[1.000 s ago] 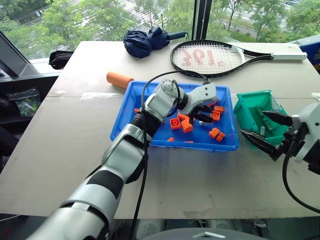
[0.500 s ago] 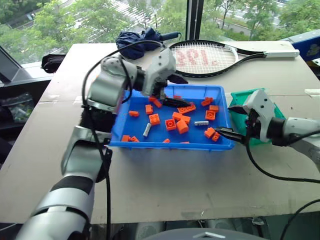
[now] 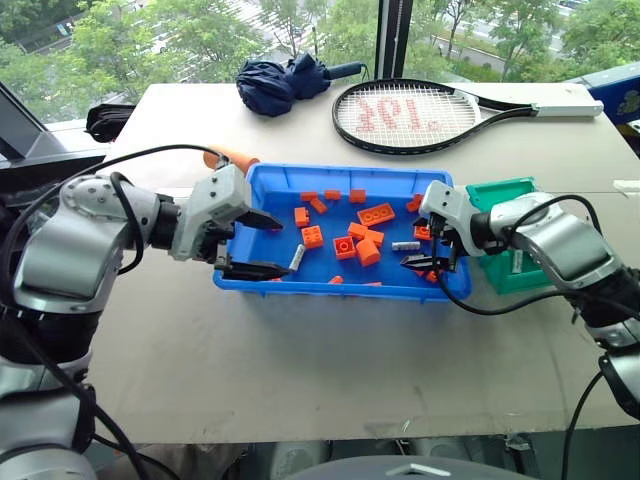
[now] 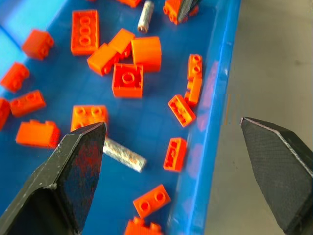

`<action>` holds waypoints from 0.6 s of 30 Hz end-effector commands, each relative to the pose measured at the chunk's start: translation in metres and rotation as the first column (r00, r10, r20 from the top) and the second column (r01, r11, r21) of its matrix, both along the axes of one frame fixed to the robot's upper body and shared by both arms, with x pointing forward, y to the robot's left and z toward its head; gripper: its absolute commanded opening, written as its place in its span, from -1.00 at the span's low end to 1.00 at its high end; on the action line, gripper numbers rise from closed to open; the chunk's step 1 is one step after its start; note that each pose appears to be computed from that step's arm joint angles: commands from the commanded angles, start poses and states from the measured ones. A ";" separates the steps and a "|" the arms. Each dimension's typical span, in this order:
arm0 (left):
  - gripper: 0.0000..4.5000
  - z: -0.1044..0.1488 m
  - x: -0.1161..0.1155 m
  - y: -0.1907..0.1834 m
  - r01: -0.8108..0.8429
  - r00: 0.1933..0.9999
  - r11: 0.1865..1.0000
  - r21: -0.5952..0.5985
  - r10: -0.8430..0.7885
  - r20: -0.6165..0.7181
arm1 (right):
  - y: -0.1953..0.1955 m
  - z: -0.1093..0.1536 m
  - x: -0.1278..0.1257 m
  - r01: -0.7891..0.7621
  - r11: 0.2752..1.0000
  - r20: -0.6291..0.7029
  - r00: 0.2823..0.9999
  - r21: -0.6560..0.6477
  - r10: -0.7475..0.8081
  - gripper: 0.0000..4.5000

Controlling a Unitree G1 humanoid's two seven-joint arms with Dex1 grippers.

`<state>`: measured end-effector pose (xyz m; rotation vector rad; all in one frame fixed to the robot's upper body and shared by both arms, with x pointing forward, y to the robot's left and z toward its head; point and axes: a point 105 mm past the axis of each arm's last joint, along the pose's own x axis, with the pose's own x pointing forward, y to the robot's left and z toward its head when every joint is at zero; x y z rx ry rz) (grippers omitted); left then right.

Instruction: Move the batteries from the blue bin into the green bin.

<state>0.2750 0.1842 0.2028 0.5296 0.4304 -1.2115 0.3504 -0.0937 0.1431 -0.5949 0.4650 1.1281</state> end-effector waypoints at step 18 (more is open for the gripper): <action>1.00 0.038 -0.006 -0.022 0.079 0.991 0.990 -0.115 -0.066 0.116 | -0.010 0.060 -0.013 -0.024 0.998 0.126 0.992 0.058 0.016 -0.97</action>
